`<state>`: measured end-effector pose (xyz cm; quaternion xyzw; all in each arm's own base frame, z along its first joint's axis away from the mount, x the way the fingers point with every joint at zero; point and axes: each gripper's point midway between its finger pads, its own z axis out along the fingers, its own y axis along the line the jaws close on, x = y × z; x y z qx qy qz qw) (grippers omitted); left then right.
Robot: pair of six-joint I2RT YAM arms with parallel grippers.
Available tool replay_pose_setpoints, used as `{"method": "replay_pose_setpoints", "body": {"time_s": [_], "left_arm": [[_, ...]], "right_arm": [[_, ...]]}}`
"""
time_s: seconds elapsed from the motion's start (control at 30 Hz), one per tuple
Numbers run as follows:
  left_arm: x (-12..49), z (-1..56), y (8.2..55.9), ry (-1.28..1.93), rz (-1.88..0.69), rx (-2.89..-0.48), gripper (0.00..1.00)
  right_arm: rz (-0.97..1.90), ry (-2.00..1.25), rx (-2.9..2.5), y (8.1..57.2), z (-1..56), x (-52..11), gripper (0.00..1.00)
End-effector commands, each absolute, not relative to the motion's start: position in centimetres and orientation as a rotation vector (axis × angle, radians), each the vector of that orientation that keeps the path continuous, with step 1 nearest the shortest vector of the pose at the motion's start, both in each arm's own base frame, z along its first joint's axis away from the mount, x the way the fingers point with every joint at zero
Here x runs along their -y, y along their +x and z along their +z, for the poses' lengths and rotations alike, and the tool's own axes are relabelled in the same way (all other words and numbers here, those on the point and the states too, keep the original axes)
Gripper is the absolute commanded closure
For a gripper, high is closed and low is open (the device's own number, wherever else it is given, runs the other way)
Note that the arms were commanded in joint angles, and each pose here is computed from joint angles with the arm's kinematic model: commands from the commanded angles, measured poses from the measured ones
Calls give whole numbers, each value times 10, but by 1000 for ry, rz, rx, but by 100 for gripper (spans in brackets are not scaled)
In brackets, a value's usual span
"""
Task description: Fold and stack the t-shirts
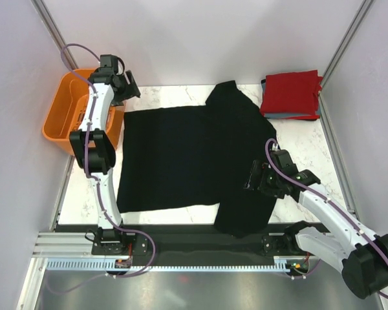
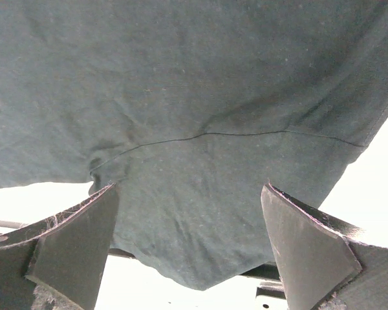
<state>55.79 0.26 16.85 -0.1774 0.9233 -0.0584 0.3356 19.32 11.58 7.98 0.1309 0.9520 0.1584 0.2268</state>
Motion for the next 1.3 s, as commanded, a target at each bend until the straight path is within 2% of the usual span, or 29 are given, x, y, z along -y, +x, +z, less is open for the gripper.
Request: {"method": "replay_pose_setpoints", "body": {"time_s": [0.0,0.1,0.13,0.23,0.27,0.33,0.47,0.53,0.57,0.6,0.7,0.9,1.0,1.07,1.17,1.27], "left_arm": [[-24,205,539,-564,-140,-2364,16],[-3,229,515,-486,-150,-2363,14],[2,262,498,-458,-162,-2310,14],[27,255,451,-411,-176,-2379,14],[31,254,420,-404,-166,-2396,14],[42,246,389,-397,-153,-2424,14],[52,205,295,-412,-154,-2505,14],[61,190,267,-472,-205,-2521,15],[61,164,245,-503,-198,-2581,16],[62,167,231,-547,-207,-2538,16],[40,138,193,-740,-72,-2514,17],[43,120,184,-1036,-120,-2442,14],[47,82,187,-1170,-188,-2489,9],[37,50,182,-1322,-231,-2499,12],[25,52,185,-1434,-269,-2410,16],[8,50,179,-1538,-167,-2292,17]], "right_arm": [[436,338,-2572,207,91,-118,2],[430,339,-2542,213,102,-118,2],[431,340,-2540,213,105,-118,2],[343,406,-2533,213,111,-105,2],[312,440,-2531,212,113,-100,2],[224,540,-2494,205,115,-84,2],[218,581,-2516,182,100,-84,2],[257,572,-2545,174,93,-93,2],[265,589,-2557,170,89,-96,2],[282,562,-2561,165,89,-102,2],[270,549,-2558,156,85,-109,2],[214,412,-2597,144,75,-141,2],[194,337,-2597,140,75,-157,2],[203,318,-2603,137,74,-163,2],[219,323,-2604,133,71,-161,2],[251,361,-2573,132,72,-155,2]]}}
